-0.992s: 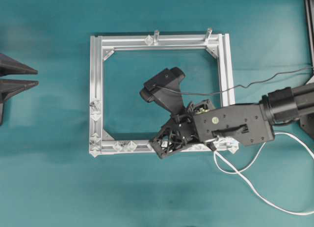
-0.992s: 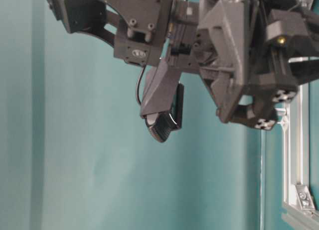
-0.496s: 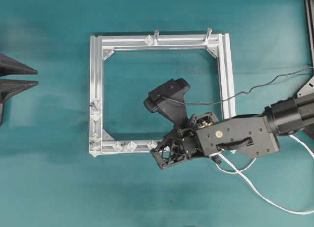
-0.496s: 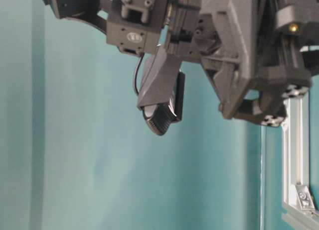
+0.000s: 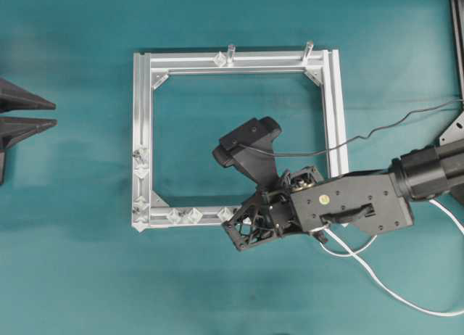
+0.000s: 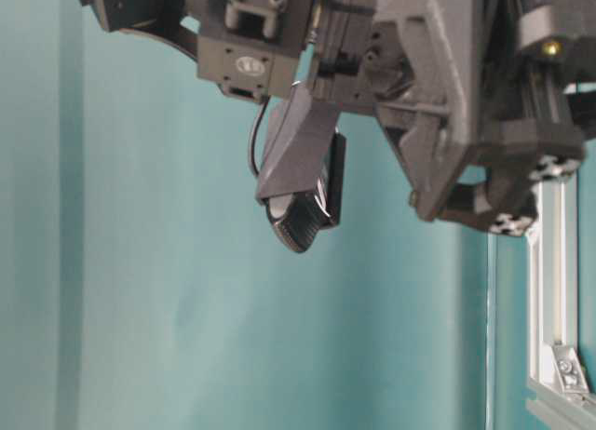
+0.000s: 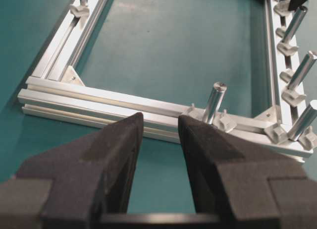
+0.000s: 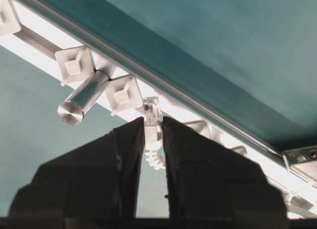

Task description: Move the cable alternately left and right between 8 closely spaced pins so it hooks onto each one.

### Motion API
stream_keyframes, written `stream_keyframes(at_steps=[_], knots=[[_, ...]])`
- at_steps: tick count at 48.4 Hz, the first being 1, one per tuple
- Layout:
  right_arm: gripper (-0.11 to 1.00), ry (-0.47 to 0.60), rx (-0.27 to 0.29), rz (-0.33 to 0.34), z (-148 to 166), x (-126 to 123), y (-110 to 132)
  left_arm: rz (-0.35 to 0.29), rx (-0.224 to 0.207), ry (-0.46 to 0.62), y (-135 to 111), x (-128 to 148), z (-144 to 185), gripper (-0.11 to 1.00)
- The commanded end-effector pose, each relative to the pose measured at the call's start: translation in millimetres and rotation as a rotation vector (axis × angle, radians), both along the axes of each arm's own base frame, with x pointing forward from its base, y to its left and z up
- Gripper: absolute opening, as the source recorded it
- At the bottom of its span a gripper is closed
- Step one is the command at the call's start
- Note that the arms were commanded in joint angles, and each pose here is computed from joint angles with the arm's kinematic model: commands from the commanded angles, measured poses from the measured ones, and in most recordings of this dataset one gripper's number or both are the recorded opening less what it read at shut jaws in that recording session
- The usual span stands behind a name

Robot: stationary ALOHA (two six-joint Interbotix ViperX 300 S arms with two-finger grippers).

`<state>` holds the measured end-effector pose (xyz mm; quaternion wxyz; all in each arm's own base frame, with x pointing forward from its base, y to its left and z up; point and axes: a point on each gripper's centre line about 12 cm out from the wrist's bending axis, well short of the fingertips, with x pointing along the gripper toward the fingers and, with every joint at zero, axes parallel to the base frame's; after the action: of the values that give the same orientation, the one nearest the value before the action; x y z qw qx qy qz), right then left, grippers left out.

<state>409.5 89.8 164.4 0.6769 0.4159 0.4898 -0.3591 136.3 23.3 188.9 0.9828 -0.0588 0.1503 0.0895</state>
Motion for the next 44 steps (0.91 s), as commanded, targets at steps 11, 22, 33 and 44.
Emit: stream_keyframes(at_steps=[11, 22, 33, 44], knots=[[0.15, -0.039, 0.011, 0.005, 13, 3, 4, 0.006, -0.002, -0.014, 1, 2, 5, 0.38], [0.15, -0.037, 0.006, 0.007, 12, 3, 3, 0.006, -0.002, -0.014, 1, 2, 5, 0.38], [0.15, -0.048, 0.016, 0.015, 15, 3, 10, 0.006, -0.002, -0.014, 1, 2, 5, 0.39], [0.15, -0.063, 0.042, -0.004, 15, -1, 30, 0.006, -0.002, -0.014, 1, 2, 5, 0.38]])
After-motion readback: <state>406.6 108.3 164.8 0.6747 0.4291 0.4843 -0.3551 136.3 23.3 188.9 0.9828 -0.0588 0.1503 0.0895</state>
